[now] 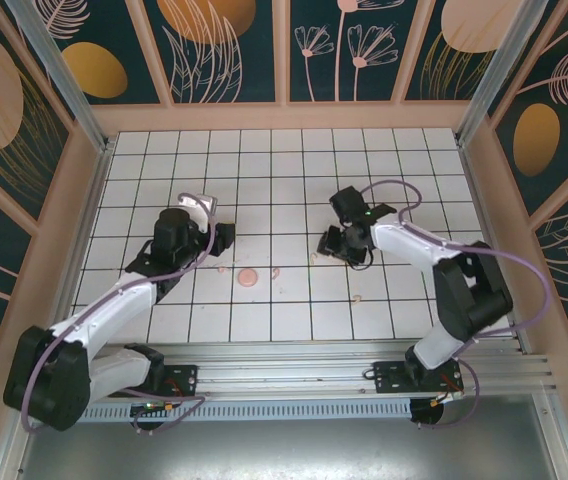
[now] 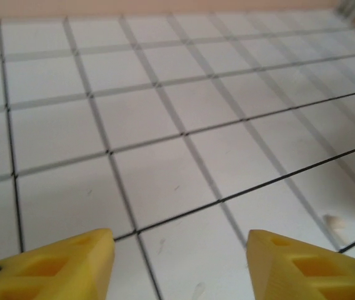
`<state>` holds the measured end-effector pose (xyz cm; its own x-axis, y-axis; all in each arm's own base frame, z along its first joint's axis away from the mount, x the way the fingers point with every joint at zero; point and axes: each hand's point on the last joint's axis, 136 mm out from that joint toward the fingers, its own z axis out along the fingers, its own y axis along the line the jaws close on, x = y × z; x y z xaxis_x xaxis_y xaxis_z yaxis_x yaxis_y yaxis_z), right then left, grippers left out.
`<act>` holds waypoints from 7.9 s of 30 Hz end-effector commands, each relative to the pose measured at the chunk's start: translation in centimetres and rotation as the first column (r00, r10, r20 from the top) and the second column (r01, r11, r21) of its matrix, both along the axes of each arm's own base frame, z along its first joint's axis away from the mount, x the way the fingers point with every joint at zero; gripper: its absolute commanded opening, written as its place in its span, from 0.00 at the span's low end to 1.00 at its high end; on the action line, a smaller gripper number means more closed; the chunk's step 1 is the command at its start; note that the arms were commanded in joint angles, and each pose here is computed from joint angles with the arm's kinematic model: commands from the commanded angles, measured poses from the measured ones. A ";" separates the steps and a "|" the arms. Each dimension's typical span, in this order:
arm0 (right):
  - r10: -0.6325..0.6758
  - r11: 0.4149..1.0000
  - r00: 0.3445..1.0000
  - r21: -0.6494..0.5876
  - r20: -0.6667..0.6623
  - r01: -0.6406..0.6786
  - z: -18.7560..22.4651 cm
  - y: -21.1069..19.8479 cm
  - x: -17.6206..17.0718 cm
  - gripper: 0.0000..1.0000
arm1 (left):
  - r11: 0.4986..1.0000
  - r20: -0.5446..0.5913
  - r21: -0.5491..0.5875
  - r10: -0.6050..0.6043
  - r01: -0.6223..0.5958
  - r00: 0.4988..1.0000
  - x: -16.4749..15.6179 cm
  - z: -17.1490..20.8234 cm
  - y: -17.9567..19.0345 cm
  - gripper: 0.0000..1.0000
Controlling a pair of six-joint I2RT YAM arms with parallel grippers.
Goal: Insert the wireless bluetooth earbuds into the charging case
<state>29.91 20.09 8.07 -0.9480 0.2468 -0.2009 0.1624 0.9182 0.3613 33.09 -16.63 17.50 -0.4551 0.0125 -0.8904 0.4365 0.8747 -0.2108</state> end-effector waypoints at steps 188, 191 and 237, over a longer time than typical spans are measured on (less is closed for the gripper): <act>0.780 0.067 -0.395 -0.692 0.486 -0.719 16.5 11.1 -8.4 0.31 | 0.576 0.288 0.270 -0.813 0.771 0.507 -9.8 5.0 -12.4 0.22; 0.767 0.084 -0.399 -0.695 0.503 -0.714 16.8 11.2 -8.5 0.39 | 0.574 0.291 0.270 -0.814 0.773 0.503 -9.9 5.0 -12.4 0.21; 0.652 0.367 -0.235 -0.571 0.721 -0.734 21.3 8.1 -5.4 0.42 | 0.614 0.410 0.235 -0.765 0.753 0.496 -10.4 5.6 -12.3 0.21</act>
<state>25.10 28.91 26.33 0.1655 -0.4960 -0.8524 -0.9416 0.1775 -0.2860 22.73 -28.78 21.91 0.1328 0.2518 -0.9586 0.9740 0.1457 0.1732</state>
